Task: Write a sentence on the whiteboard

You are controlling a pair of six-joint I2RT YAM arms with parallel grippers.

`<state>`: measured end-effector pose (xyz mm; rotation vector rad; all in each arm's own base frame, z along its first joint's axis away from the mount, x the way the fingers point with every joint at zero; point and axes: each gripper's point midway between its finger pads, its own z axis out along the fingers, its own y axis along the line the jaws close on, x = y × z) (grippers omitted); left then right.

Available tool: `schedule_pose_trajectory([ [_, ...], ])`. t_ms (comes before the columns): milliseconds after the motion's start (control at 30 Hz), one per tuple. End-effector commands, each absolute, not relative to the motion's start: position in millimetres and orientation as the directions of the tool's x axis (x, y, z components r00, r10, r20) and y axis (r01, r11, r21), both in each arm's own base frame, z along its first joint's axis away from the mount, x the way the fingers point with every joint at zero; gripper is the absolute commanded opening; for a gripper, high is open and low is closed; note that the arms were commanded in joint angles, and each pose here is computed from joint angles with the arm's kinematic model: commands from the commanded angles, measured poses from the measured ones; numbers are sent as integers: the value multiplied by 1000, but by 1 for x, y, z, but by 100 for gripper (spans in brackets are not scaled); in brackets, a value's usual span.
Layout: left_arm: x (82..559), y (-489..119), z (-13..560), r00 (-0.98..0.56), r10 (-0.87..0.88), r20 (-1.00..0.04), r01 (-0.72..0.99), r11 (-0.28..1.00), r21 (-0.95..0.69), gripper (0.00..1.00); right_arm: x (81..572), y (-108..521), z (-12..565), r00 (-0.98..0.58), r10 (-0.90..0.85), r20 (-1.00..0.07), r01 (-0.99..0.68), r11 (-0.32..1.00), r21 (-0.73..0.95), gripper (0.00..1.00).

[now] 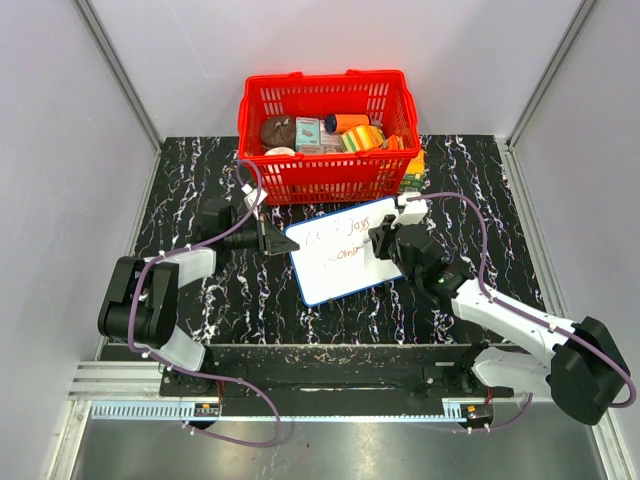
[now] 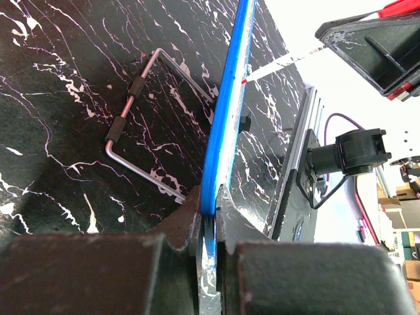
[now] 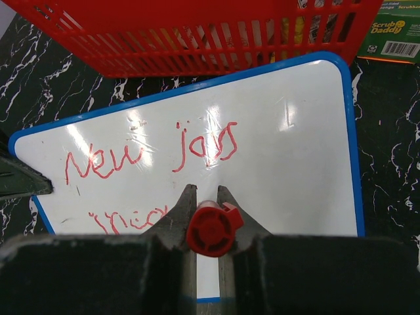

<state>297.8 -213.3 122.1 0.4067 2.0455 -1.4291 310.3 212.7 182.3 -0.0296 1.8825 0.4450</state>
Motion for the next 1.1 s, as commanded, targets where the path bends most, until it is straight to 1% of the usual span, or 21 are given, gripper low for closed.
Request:
schedule_pose_trajectory([
  [0,314,-207,107,-695,-72,-715,606,477,-637,0,318,201,197,-309,217,-926,-197,938,286,0],
  [733,314,-207,108,-694,-72,-716,607,477,-636,0,302,201,166,-396,185,-899,-217,933,287,0],
  [1067,314,-207,108,-693,-72,-717,608,476,-635,0,297,200,167,-399,186,-898,-227,928,294,0],
])
